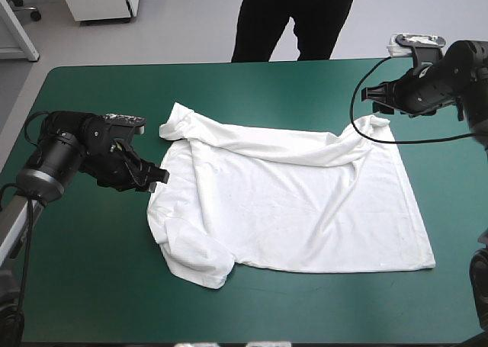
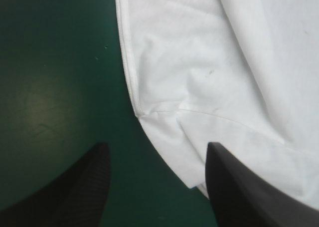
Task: Fold the cloth
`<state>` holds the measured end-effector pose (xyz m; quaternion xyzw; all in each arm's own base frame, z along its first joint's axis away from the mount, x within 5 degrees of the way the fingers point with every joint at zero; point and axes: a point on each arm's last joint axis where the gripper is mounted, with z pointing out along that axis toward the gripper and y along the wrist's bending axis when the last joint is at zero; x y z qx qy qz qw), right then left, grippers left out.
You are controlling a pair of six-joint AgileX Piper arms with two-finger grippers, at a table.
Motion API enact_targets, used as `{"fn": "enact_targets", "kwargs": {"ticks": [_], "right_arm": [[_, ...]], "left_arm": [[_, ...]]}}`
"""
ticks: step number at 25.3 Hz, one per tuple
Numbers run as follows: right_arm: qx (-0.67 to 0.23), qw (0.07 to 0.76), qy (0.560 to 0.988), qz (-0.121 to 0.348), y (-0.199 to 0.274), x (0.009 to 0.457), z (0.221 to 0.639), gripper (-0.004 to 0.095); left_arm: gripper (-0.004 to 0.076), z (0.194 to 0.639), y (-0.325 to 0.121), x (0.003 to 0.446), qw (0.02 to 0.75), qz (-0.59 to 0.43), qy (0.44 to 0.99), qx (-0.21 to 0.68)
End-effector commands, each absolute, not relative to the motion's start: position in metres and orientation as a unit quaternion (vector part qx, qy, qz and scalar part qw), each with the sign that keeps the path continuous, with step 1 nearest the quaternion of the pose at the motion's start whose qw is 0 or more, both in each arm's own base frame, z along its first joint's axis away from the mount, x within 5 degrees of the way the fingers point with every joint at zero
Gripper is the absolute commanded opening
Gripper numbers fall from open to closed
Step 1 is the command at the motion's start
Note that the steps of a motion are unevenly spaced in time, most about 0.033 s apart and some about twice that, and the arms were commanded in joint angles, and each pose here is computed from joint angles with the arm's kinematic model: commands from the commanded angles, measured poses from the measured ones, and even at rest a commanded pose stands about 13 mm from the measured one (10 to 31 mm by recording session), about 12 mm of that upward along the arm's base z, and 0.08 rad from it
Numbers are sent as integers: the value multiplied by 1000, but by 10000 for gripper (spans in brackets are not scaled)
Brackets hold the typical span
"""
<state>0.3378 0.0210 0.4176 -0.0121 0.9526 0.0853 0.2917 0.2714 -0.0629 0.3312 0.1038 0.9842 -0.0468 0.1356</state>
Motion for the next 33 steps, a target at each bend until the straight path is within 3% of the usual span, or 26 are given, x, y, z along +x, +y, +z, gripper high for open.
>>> {"fn": "enact_targets", "kwargs": {"ticks": [1, 11, 26, 28, 30, 33], "right_arm": [[-16, 324, 942, 85, 21, 319, 440, 509], [-15, 307, 949, 71, 18, 319, 429, 509], [-15, 307, 949, 71, 18, 319, 429, 509], [-15, 307, 949, 70, 18, 319, 429, 509], [-15, 307, 949, 70, 18, 319, 429, 507], [-15, 307, 949, 71, 18, 319, 429, 465]], "left_arm": [[411, 340, -59, 260, 136, -38, 986, 91], [411, 296, -67, 262, 119, -82, 988, 54], [393, 221, -72, 296, 69, -69, 995, 23], [302, 220, -70, 297, 70, -54, 996, 29], [-7, 222, -62, 293, 59, -14, 997, 44], [-9, 234, -50, 291, 83, 49, 994, 45]]}}
